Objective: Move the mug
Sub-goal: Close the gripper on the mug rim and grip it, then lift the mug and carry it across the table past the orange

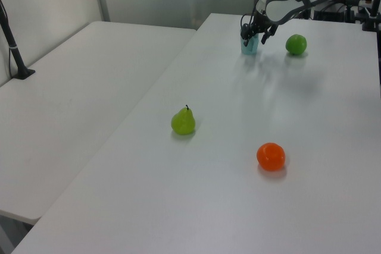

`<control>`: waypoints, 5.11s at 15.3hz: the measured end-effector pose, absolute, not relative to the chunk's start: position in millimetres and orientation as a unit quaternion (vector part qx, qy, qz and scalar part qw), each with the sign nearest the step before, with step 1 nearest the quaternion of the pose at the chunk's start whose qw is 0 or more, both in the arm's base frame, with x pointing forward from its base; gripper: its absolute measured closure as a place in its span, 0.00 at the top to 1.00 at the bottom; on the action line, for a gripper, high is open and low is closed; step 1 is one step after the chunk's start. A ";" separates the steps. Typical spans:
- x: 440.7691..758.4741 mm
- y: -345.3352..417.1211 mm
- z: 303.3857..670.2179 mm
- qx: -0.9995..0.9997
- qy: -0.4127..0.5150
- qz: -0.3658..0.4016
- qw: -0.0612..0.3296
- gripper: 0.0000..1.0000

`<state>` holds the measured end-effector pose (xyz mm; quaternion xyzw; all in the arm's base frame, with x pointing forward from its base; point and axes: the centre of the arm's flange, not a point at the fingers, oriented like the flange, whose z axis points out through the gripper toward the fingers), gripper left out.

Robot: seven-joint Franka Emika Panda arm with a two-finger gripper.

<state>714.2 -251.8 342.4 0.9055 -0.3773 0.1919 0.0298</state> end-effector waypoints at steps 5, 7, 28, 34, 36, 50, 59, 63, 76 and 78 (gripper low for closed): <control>719.2 -243.9 335.2 0.907 -0.371 0.199 0.028 0.67; 719.6 -242.6 333.6 0.907 -0.370 0.198 0.028 0.51; 721.7 -239.6 335.0 0.918 -0.341 0.200 0.041 0.25; 730.2 -226.8 348.9 0.920 -0.326 0.213 0.042 0.25; 733.7 -218.8 358.0 0.920 -0.320 0.220 0.041 0.25; 652.7 -42.7 564.4 0.973 -0.154 0.171 0.013 0.25; 509.4 20.2 518.5 0.998 0.033 0.044 0.013 0.25; 478.7 15.8 474.4 0.995 0.094 -0.005 0.012 0.25; 489.3 -52.7 372.4 0.993 0.106 0.054 0.021 0.25; 491.8 -56.5 361.0 0.993 0.104 0.050 0.021 0.25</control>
